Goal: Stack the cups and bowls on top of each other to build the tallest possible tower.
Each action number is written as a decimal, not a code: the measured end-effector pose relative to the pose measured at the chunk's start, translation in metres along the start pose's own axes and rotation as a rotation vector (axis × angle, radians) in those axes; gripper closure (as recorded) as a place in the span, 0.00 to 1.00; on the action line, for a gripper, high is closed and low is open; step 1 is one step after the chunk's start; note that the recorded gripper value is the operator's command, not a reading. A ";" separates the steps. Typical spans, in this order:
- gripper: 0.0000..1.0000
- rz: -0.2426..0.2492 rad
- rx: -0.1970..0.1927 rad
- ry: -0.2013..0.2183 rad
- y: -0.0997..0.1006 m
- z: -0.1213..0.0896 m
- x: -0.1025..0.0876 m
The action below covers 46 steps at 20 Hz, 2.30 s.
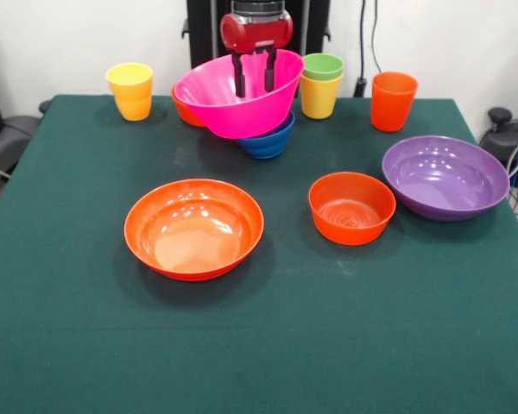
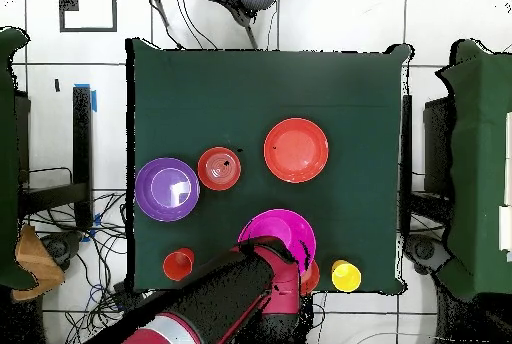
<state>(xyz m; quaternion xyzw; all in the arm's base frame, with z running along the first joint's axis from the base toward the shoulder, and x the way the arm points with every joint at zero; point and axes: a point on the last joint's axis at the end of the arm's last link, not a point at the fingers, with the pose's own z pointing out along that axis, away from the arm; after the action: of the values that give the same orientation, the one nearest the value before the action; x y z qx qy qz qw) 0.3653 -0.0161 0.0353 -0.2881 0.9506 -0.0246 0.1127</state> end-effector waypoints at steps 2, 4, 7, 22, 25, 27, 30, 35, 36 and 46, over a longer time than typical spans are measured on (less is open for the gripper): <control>0.00 0.008 0.003 0.003 0.002 0.004 0.001; 0.00 0.017 0.004 0.009 0.004 0.007 0.004; 0.00 0.021 0.003 0.016 0.005 0.009 0.006; 0.00 0.095 0.023 0.014 0.013 0.022 0.007; 0.00 0.110 0.028 0.006 0.014 0.024 0.004; 0.00 0.131 0.027 -0.013 0.016 0.026 0.000; 0.00 0.146 0.022 -0.031 0.018 0.028 -0.003; 0.00 0.161 -0.009 -0.057 0.023 0.034 -0.002; 0.00 0.153 -0.020 -0.060 0.025 0.036 0.000; 0.00 0.104 -0.046 -0.060 0.028 0.038 0.008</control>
<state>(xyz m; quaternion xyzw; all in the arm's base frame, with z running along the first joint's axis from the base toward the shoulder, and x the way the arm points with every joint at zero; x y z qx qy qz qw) 0.3525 0.0034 -0.0062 -0.2413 0.9608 0.0116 0.1356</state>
